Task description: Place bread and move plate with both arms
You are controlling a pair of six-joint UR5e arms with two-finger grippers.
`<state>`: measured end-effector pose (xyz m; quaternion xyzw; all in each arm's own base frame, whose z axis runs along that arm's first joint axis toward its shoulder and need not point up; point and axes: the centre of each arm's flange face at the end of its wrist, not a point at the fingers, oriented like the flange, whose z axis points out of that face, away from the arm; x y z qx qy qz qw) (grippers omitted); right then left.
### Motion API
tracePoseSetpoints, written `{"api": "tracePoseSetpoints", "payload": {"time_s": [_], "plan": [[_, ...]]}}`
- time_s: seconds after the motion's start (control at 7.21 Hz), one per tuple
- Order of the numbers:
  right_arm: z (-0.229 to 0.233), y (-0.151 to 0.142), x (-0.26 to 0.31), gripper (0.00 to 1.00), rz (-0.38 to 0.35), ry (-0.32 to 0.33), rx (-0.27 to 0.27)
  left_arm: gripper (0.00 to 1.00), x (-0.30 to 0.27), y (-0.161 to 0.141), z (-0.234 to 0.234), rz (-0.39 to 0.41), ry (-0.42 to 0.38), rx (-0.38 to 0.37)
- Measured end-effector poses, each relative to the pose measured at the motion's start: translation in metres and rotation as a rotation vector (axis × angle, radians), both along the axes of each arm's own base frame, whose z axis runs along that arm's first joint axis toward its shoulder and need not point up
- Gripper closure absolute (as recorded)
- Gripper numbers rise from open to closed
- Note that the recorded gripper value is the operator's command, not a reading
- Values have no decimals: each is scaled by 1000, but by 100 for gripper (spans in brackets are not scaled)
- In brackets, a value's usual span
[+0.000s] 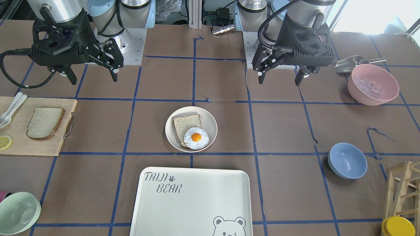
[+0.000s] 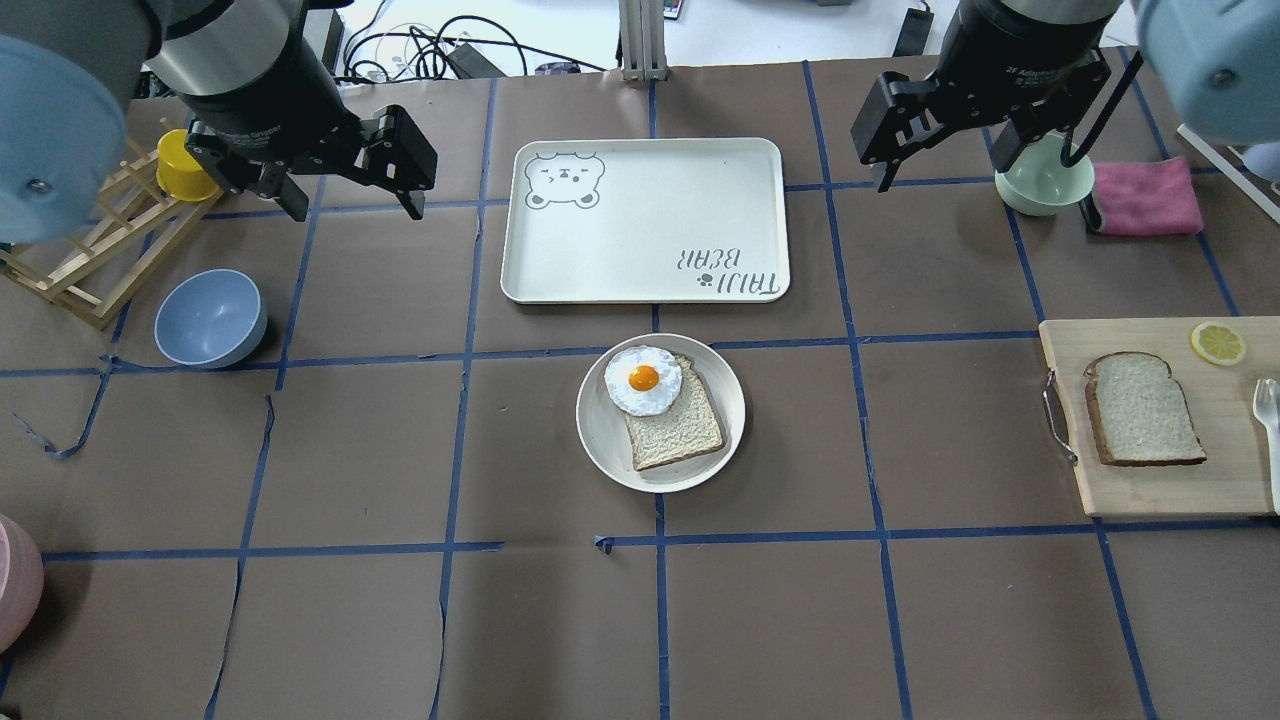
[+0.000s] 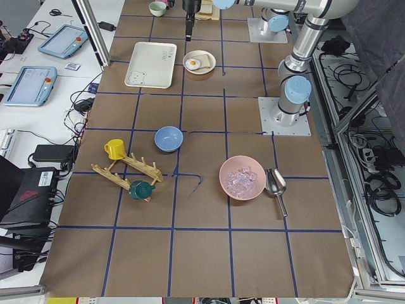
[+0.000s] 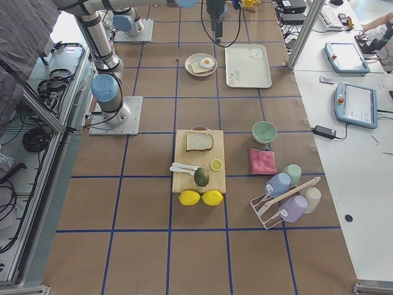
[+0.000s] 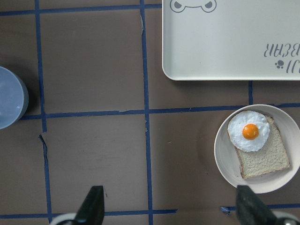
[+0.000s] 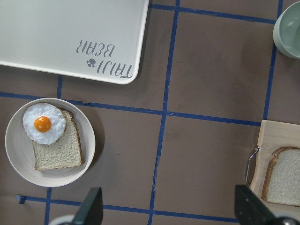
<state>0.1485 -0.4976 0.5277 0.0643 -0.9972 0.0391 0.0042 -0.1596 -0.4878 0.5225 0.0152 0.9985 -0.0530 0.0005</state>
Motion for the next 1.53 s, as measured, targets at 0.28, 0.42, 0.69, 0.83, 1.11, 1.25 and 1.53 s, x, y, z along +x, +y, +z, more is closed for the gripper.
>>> {"api": "tracePoseSetpoints", "payload": {"time_s": [0.28,0.42,0.69,0.83,1.11,1.25,1.53], "plan": [[-3,2,-1,0,-2,-1,29,0,0,0,0,1,0,0],[-2,2,-1,0,-5,2,31,0,0,0,0,1,0,0],[-2,2,-2,0,-17,8,28,0,0,0,0,1,0,-1],[-2,2,-2,0,-30,8,27,0,0,0,0,1,0,0],[-3,1,-3,0,-41,11,26,0,0,0,0,1,-1,1],[-2,2,-3,0,-42,13,25,0,0,0,0,1,0,1],[-5,3,-4,0,-41,18,30,0,1,0,0,1,-1,1]]}}
